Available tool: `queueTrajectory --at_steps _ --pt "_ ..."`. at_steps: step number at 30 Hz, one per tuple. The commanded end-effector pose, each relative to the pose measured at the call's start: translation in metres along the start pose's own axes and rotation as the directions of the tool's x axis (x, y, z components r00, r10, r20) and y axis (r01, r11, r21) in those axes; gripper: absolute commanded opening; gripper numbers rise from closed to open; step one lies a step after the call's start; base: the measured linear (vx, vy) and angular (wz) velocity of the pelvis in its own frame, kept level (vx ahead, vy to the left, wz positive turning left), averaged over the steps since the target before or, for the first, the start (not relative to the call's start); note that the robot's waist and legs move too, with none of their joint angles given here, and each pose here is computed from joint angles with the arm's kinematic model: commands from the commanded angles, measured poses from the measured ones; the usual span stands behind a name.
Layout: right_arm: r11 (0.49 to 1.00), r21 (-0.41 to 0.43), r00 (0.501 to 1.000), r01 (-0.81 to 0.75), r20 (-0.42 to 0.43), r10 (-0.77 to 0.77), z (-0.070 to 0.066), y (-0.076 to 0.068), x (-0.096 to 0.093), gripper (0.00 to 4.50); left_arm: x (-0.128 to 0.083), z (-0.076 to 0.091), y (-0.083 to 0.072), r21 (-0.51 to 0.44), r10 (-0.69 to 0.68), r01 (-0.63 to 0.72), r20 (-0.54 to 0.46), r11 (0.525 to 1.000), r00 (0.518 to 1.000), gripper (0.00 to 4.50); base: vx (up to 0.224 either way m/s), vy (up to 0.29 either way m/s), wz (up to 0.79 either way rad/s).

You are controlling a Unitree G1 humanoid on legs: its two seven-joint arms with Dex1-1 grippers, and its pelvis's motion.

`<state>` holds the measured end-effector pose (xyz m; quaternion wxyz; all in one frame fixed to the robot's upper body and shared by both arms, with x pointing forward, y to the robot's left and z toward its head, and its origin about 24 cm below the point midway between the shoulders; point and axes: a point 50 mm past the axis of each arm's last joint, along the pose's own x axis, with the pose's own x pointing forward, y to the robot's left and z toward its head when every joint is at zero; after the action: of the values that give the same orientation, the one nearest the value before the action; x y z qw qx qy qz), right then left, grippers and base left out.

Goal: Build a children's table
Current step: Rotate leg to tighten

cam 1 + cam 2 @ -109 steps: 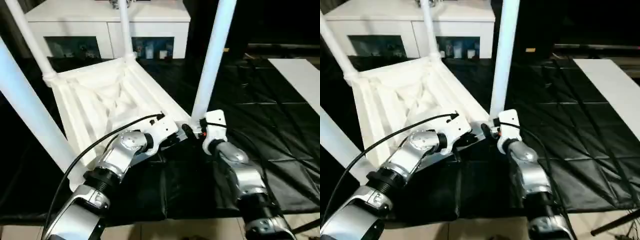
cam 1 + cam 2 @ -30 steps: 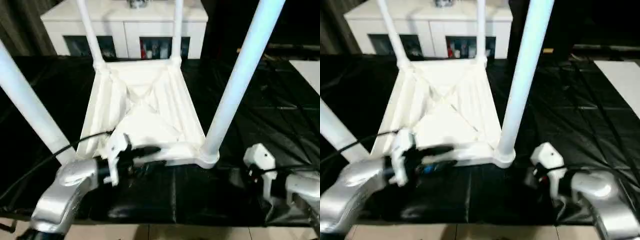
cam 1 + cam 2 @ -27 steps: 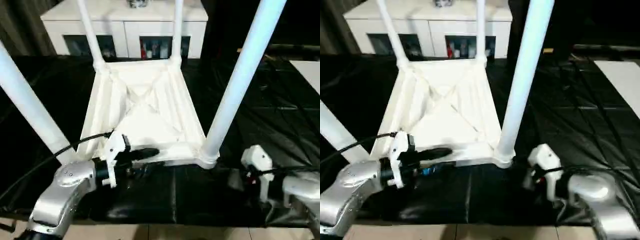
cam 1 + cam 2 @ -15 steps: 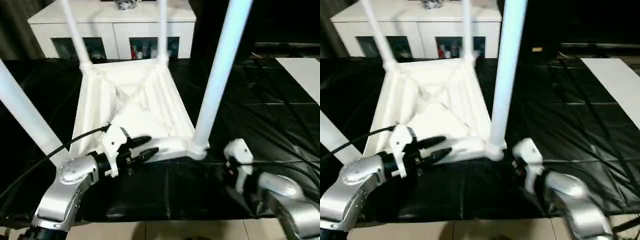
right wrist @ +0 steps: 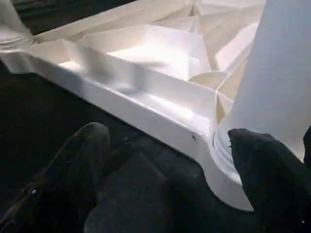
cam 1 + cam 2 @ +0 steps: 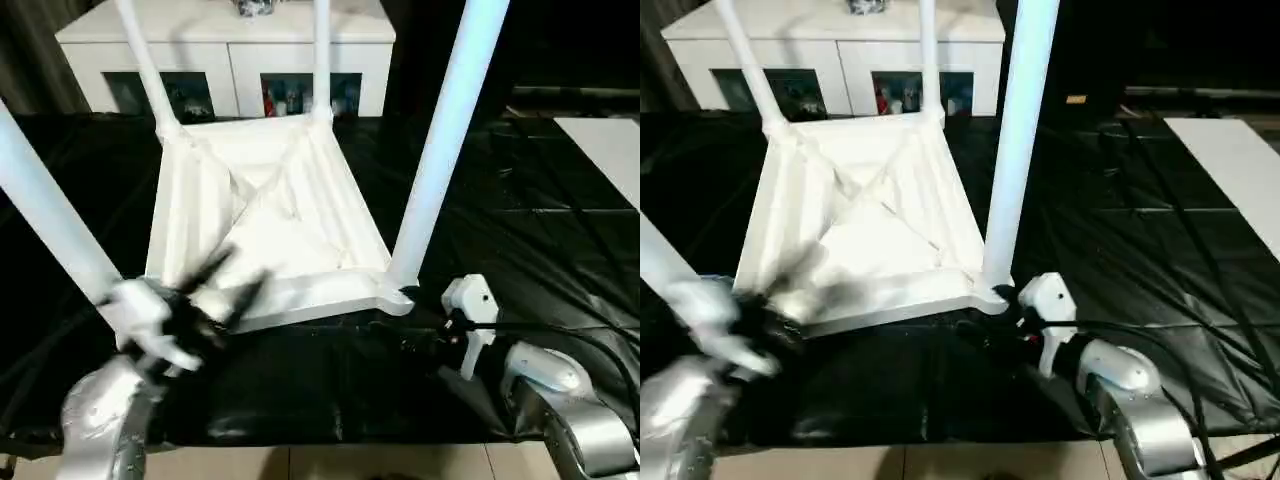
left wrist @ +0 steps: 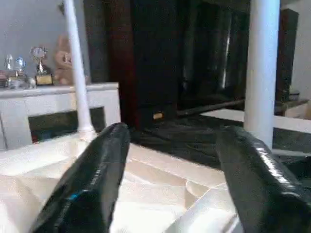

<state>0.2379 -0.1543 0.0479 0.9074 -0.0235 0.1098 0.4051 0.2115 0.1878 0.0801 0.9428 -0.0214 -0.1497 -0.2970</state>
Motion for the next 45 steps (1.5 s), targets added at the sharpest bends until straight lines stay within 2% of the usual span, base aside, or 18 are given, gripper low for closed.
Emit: queueTrajectory --at_steps 1,2,5,6,9,13,39,45 --pt "0.995 -0.032 0.995 0.091 0.039 -0.089 0.009 -0.009 0.008 4.14 0.003 -0.005 0.008 -0.065 0.099 -0.102 -0.049 0.993 0.994 3.45 0.000 0.000 0.00" --pt "0.992 -0.019 0.991 0.125 0.039 -0.124 0.009 -0.009 0.012 4.14 0.017 -0.012 0.018 -0.072 0.185 -0.197 -0.141 0.978 0.972 3.57 0.000 0.000 0.00" --pt "0.992 -0.002 0.992 0.123 0.035 -0.123 0.009 -0.007 0.016 4.14 0.030 -0.015 0.025 -0.079 0.236 -0.255 -0.192 0.964 0.953 3.73 0.000 0.000 0.00" --pt "0.993 -0.003 0.992 0.117 0.037 -0.117 0.009 -0.005 0.017 4.14 0.035 -0.012 0.024 -0.084 0.213 -0.229 -0.160 0.970 0.964 3.73 0.000 0.000 0.00" --pt "0.991 0.005 0.991 0.132 0.039 -0.132 0.008 -0.004 0.019 4.14 0.044 -0.012 0.018 -0.077 0.124 -0.137 -0.153 0.988 0.980 3.73 0.000 0.000 0.00" --pt "0.986 0.009 0.985 0.165 0.046 -0.165 0.010 -0.006 0.022 4.14 0.052 -0.013 0.016 -0.087 0.112 -0.129 -0.179 0.988 0.977 3.73 0.000 0.000 0.00" --pt "0.975 -0.024 0.975 0.219 0.049 -0.218 0.011 -0.009 0.024 4.14 0.062 -0.015 0.009 -0.077 0.075 -0.090 -0.188 0.993 0.979 3.73 0.000 0.000 0.00" --pt "0.969 -0.027 0.967 0.247 0.064 -0.245 0.014 -0.011 0.025 4.14 0.063 -0.017 0.010 -0.058 0.098 -0.113 -0.206 0.992 0.973 3.73 -0.157 0.025 -0.01"
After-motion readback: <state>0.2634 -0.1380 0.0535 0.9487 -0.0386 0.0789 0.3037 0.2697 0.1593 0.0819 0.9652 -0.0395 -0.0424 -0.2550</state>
